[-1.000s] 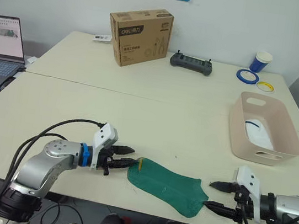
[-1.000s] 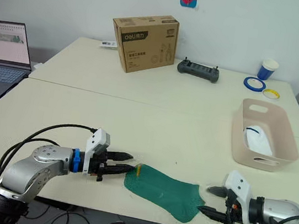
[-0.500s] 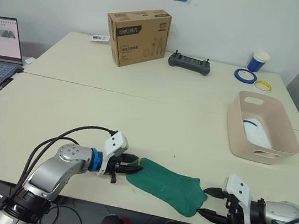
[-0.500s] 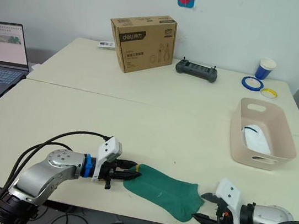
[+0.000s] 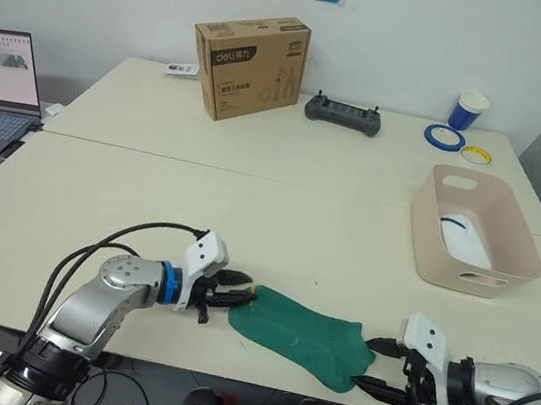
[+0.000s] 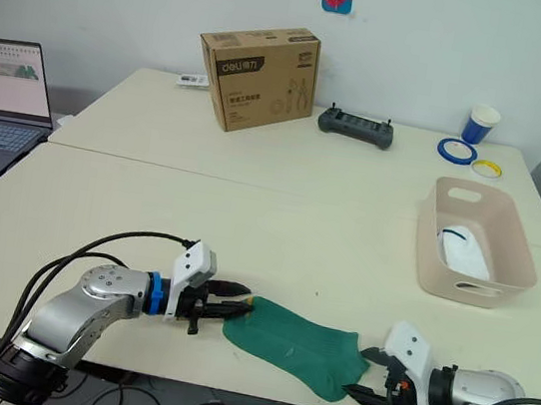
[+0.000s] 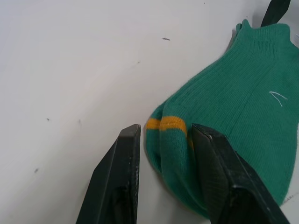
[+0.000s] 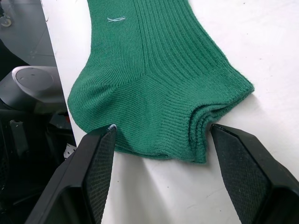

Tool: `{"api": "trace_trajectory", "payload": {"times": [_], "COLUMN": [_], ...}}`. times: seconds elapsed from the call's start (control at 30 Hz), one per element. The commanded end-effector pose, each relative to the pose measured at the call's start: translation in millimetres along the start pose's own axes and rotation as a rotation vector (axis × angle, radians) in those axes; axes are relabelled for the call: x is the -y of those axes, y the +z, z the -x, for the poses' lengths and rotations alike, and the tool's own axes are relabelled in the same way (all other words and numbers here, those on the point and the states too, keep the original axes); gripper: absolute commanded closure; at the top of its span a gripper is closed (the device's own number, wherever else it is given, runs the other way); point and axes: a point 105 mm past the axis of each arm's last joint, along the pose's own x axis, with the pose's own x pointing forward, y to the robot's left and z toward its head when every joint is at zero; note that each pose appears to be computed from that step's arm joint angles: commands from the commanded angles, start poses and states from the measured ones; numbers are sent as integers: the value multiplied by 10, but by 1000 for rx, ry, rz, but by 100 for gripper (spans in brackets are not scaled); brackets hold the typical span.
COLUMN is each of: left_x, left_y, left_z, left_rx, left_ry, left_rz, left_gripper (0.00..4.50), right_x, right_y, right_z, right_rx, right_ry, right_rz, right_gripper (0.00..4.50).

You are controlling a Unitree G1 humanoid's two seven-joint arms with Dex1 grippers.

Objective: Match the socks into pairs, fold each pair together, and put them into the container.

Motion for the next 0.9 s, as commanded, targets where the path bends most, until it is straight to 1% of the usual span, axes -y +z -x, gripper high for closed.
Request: {"api": "trace_trajectory", "payload": {"times": [0.03,0.17,0.37,0.47,0.67,0.7,0.77,0.83,0.9], "left_x": [-7,95,121,145,135,134,121,112,108], "left_y": [9,-39,-30,-18,-4,-3,5,9,10], "left_z": [13,-60,-90,-82,-63,-63,-64,-66,-66], "left_rx": [-7,-35,-36,-35,-30,-29,-26,-25,-25], "left_ry": [4,-46,-62,-77,-73,-73,-68,-63,-61], "left_rz": [-6,19,13,19,21,23,25,24,24], "left_gripper": [164,32,32,91,280,318,385,447,450], "right_x": [-54,-37,-43,-40,-36,-37,-35,-23,-10], "right_y": [29,38,39,32,6,4,11,26,47], "right_z": [-14,-8,-12,-8,-19,-21,-30,-35,-37], "right_rx": [-5,-8,-10,-12,-16,-16,-9,-2,5], "right_ry": [25,23,26,23,22,22,25,22,21], "right_rz": [12,15,15,14,10,10,11,15,17], "right_gripper": [104,104,104,104,104,104,145,201,270]}}
